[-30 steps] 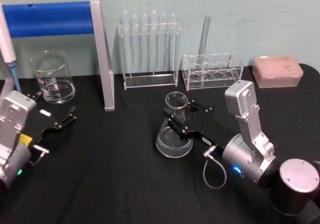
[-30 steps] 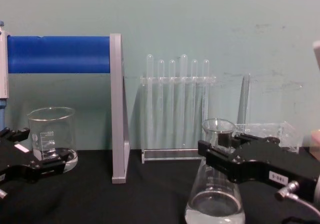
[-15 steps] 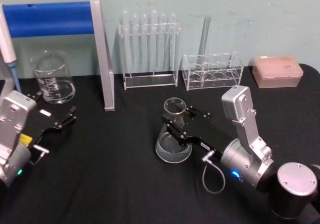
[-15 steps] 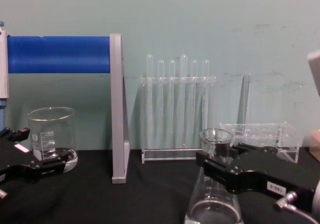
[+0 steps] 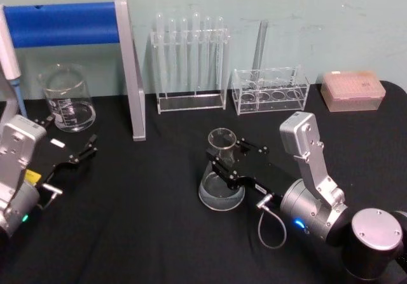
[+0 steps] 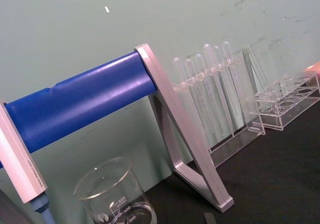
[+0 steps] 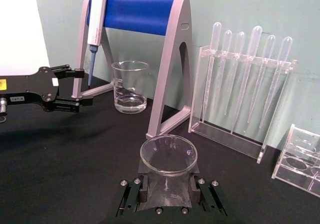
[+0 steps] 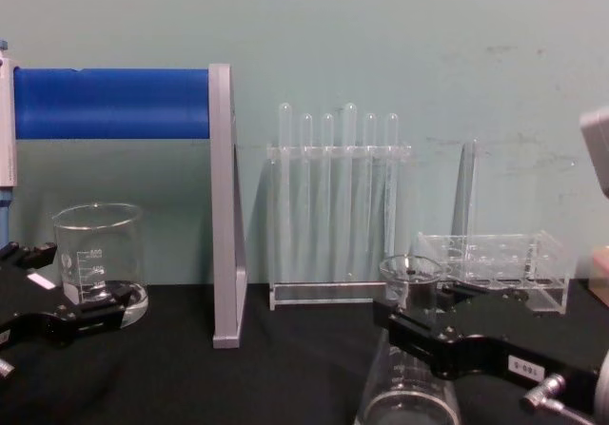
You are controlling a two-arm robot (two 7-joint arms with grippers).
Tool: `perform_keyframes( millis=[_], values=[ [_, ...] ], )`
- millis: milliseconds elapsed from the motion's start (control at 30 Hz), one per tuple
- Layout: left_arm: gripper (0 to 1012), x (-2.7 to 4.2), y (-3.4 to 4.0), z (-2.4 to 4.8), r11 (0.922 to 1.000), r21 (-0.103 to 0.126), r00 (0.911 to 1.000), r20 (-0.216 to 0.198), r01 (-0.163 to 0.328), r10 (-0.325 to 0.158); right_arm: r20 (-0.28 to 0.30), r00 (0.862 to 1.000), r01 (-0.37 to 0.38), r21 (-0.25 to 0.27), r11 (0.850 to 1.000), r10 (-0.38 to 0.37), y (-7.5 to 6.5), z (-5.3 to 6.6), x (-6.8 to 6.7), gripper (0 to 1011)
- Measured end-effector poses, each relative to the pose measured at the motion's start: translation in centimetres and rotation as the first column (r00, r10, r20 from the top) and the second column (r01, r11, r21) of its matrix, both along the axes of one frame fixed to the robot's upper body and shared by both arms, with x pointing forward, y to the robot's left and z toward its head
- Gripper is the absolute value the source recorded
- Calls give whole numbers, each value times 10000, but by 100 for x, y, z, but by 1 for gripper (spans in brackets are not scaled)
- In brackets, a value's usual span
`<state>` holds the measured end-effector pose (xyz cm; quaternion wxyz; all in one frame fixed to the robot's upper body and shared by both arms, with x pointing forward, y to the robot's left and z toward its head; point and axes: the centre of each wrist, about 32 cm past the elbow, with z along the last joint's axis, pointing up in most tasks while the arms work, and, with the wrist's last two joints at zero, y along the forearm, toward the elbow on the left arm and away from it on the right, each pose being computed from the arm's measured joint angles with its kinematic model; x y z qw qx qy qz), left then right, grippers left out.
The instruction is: Grasp the erlenmeyer flask with one hand, shake it three times, then place it back.
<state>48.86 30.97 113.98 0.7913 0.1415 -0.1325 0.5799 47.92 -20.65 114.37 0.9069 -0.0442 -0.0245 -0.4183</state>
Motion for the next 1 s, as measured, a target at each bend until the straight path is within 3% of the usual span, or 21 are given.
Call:
perform_keyframes(
  millis=[667,733,1000],
  values=[
    [1001,0,0,0,10000,0,10000,0,0,0,-10,10000,18,-7,10000,-18,-1,-1,0,449],
    [1001,0,0,0,10000,0,10000,0,-1,1,-10,10000,22,-7,10000,-22,-2,-1,0,470],
    [1001,0,0,0,10000,0,10000,-1,0,0,-2,10000,21,-4,10000,-21,-2,1,0,712]
  ],
)
